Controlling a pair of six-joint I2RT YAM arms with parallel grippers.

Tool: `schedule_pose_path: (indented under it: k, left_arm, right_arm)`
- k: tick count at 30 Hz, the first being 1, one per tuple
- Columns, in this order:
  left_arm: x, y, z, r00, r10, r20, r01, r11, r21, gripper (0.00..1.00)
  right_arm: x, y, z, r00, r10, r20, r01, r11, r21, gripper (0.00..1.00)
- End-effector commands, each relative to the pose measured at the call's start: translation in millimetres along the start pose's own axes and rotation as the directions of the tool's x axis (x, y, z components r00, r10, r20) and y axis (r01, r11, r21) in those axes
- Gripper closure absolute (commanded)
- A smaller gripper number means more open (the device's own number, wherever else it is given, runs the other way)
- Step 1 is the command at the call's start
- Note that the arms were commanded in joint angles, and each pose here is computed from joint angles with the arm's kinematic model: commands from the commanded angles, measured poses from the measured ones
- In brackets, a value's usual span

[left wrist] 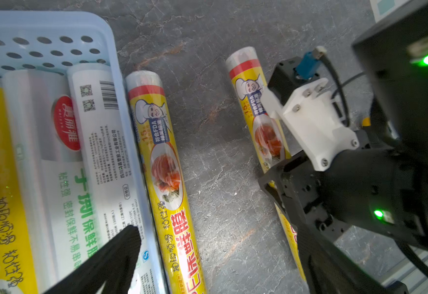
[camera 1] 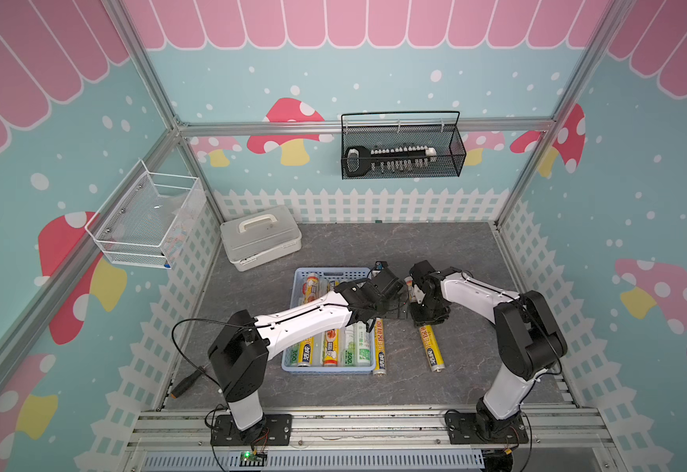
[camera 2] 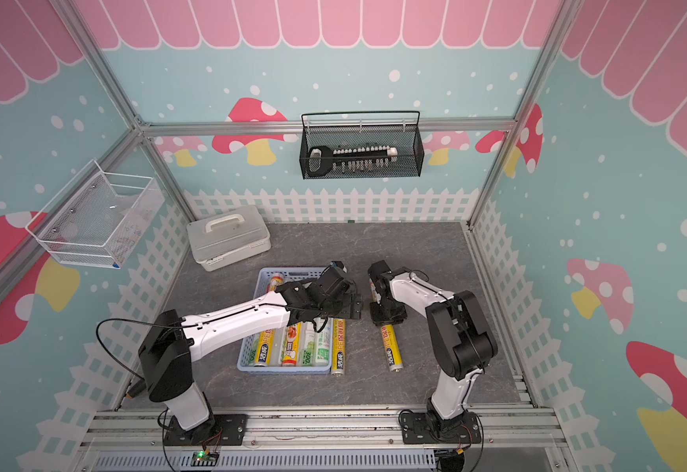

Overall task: Put the plastic wrap into the basket
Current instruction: Pick up the plastic wrap from the center of the board, then place the plastic wrap in the basket.

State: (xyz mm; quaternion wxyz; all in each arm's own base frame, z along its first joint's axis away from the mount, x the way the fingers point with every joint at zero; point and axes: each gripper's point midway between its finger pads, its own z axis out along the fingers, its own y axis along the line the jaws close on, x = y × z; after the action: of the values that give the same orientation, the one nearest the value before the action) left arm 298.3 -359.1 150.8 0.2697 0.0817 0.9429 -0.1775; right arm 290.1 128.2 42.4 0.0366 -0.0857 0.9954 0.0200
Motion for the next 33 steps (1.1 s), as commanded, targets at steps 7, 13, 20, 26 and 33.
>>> schedule_pose_path:
  k: [7,13,20,26,33]
  left_arm:
    - [-24.7,12.6,-34.1,0.991,-0.031,0.126,0.036,0.999,-0.04,0.01]
    - [-33.7,29.1,-52.5,0.977,-0.052,0.206,0.071,0.994,-0.084,0.01]
    - [-42.7,59.8,-73.2,0.956,-0.122,0.265,0.15,0.985,-0.088,0.01]
    - [-40.8,98.5,-95.9,0.919,-0.196,0.343,0.247,0.962,-0.113,0.01]
    - [-25.7,133.1,-116.4,0.878,-0.258,0.402,0.33,0.936,-0.121,0.01]
  right_arm:
    - [-15.9,24.9,-72.4,0.974,0.075,0.214,-0.038,0.985,-0.169,0.7]
    - [-29.0,64.7,-110.7,0.946,0.156,0.283,-0.025,0.908,-0.419,0.71]
    - [-45.0,104.4,-131.0,0.93,0.233,0.285,-0.008,0.787,-0.617,0.7]
    - [-51.9,150.6,-131.8,0.948,0.203,0.245,0.024,0.722,-0.692,0.7]
    - [-52.7,216.0,-116.5,0.971,0.135,0.197,0.051,0.687,-0.725,0.7]
